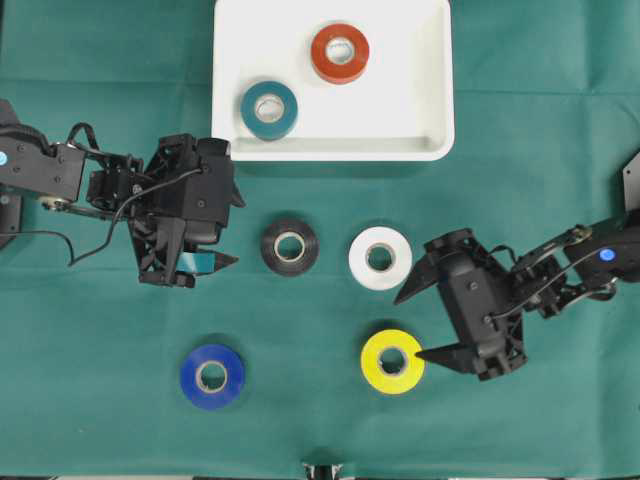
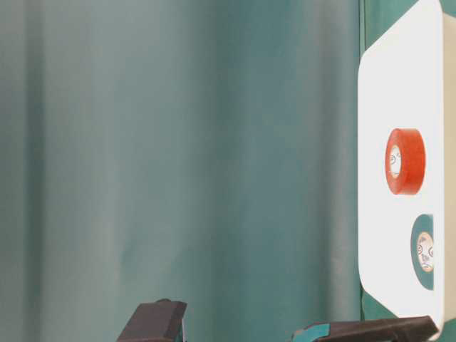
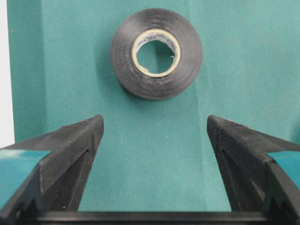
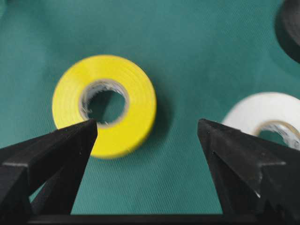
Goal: Put the tape alternately from left to right into the white case.
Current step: 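Move the right gripper down over the yellow tape roll, then close the right gripper on the yellow tape roll's rim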
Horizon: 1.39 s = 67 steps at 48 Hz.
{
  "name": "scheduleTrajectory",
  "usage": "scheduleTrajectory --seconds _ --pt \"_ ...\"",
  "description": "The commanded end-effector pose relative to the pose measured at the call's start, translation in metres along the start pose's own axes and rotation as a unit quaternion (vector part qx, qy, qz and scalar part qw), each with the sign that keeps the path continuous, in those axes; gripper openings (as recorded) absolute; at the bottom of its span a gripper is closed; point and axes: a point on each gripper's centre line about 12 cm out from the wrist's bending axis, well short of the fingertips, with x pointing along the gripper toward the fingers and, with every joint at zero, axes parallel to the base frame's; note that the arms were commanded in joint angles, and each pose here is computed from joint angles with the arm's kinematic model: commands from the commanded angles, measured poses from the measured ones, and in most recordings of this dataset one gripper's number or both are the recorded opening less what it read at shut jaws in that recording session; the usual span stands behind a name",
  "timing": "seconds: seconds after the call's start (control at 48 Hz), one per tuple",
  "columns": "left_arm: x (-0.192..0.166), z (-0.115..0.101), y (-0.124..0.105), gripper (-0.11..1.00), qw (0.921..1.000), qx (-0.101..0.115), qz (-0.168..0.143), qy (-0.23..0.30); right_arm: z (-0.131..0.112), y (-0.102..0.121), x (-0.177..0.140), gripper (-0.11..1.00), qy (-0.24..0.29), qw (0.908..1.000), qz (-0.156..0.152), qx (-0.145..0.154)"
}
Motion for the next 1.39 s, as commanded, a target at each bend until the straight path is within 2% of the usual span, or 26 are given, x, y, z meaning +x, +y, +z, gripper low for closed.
scheduleTrajectory --seconds 0.0,0.229,0.437,0.729,0.999,1.374 --pt "-0.004 0.007 -0.001 0.92 0.9999 0.001 -0.002 -0.015 0.013 0.007 0.003 0.7 -0.014 0.9999 0.008 -0.003" --pt "-0.004 0.007 -0.001 0.92 0.9999 0.0 -0.002 -0.014 0.013 0.004 0.016 0.71 0.018 0.9998 -0.012 -0.003" --pt "-0.004 0.006 -0.001 0.92 0.9999 0.0 -0.002 -0.013 0.013 0.004 0.025 0.71 0.042 0.9988 -0.025 0.011" --pt "-0.003 0.004 -0.001 0.92 0.9999 0.001 -0.001 -0.012 0.008 0.009 0.045 0.71 0.071 0.997 -0.031 0.003" --pt "-0.003 0.002 -0.001 0.92 0.9998 0.0 -0.001 -0.018 0.005 0.005 0.058 0.71 0.11 0.9923 -0.056 0.002" --pt "-0.003 0.001 -0.001 0.92 0.9999 0.0 -0.001 -0.016 0.006 0.005 0.058 0.7 0.115 0.9916 -0.06 0.002"
